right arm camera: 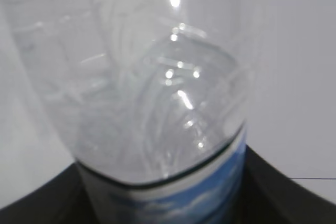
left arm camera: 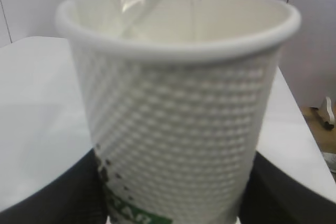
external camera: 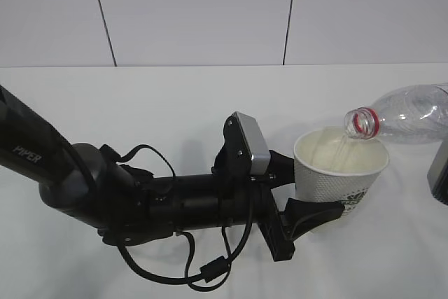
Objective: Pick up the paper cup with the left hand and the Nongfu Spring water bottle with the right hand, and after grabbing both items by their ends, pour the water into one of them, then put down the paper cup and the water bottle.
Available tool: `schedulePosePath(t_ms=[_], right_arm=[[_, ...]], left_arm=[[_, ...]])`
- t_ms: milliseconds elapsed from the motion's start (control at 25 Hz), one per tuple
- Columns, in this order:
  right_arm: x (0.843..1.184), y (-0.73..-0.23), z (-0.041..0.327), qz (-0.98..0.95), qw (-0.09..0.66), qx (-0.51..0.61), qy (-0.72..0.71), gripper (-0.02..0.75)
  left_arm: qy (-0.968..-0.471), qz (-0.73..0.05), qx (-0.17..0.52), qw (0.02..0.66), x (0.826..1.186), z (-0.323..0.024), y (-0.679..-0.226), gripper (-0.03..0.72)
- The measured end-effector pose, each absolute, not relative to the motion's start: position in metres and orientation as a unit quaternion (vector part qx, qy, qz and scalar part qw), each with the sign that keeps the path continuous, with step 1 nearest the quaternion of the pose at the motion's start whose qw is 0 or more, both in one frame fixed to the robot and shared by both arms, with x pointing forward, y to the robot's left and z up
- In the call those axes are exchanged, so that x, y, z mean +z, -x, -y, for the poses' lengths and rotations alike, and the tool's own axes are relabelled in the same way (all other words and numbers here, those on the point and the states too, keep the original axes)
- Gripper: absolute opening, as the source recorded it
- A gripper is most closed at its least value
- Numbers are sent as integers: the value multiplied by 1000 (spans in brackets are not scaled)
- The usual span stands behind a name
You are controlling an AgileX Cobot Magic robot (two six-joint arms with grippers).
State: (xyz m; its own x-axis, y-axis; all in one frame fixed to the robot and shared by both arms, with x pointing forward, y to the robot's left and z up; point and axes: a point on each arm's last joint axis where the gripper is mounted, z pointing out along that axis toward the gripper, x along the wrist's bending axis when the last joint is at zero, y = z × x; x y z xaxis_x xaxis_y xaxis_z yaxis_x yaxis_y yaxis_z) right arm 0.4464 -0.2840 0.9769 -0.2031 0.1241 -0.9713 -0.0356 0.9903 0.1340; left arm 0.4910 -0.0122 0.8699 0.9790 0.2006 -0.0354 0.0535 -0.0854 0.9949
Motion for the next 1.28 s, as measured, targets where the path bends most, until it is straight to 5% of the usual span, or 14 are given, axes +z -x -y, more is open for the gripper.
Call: schedulePosePath(t_ms=[1280], right_arm=[[977, -446, 284, -773, 631, 63, -29, 450]], left_arm=[[-736, -86, 55, 670, 870, 12, -491, 480]])
